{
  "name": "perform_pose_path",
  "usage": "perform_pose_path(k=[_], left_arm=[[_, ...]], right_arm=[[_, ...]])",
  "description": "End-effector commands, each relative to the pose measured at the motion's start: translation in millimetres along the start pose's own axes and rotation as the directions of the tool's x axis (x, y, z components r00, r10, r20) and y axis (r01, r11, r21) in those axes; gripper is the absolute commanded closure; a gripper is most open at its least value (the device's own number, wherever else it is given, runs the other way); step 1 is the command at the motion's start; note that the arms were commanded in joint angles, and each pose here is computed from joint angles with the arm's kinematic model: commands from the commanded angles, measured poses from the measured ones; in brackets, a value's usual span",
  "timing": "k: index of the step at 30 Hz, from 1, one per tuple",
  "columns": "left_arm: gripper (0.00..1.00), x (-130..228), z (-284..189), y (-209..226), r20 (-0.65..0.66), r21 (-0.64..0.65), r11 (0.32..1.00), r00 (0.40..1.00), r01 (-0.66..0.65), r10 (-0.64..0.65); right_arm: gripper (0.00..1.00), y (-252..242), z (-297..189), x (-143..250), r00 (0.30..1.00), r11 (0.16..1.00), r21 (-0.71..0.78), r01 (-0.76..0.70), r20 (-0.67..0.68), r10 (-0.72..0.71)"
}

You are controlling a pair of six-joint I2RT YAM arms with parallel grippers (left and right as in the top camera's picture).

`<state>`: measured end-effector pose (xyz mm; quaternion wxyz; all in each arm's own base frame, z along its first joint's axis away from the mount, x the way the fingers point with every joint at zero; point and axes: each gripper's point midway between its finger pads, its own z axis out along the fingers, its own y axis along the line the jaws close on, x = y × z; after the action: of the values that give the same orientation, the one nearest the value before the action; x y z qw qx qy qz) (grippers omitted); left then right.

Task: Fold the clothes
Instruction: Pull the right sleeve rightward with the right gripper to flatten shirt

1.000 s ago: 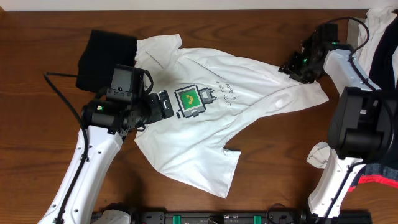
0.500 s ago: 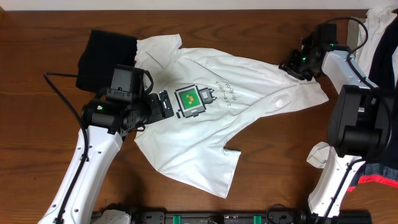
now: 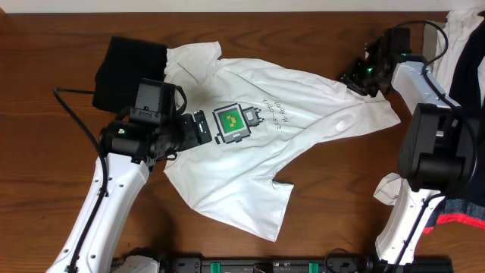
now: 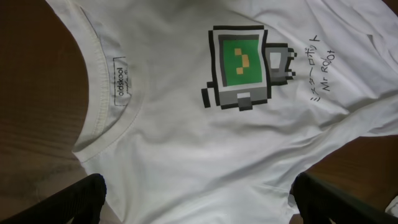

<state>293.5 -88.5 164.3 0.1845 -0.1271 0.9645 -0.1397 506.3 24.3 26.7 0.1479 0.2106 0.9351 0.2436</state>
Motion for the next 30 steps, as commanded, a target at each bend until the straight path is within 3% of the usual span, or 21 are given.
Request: perform_pose_path(k=[1,8,10,12,13,15,23,30], left_arm=[[0.02,-2,-2,0,0.005,0.004,1.000,1.000,-0.006,0.006],[0.02,-2,-2,0,0.005,0.004,1.000,1.000,-0.006,0.006],[0.02,-2,-2,0,0.005,0.004,1.000,1.000,-0.006,0.006],[0.02,-2,-2,0,0.005,0.004,1.000,1.000,-0.006,0.006],[0.02,-2,-2,0,0.004,0.004,1.000,1.000,-0.006,0.006],[0.02,-2,-2,-1,0.005,0.004,1.000,1.000,-0.006,0.006],[0.02,-2,-2,0,0.005,0.004,1.000,1.000,-0.006,0.006],[0.02,-2,-2,0,0.005,0.004,1.000,1.000,-0.006,0.006]], right_arm=[[0.60,1,5,8,1.000,1.000,0.007,-0.006,-0.023,0.007],[0.61,-9,3,12,0.999,0.999,0.042,-0.020,-0.039,0.021],[0.68,-6,3,13,0.999,0.999,0.028,-0.022,-0.047,0.023],[0.81,-7,3,14,0.998,0.999,0.031,-0.023,-0.050,0.024],[0.92,-8,3,14,0.998,0.999,0.033,-0.024,-0.051,0.026],[0.99,-9,2,13,0.998,0.999,0.033,-0.027,-0.048,0.028],[0.99,-8,-14,-17,0.999,1.000,0.011,0.023,0.029,-0.023],[0.99,12,-42,-71,0.967,0.986,0.011,0.163,0.196,-0.162]])
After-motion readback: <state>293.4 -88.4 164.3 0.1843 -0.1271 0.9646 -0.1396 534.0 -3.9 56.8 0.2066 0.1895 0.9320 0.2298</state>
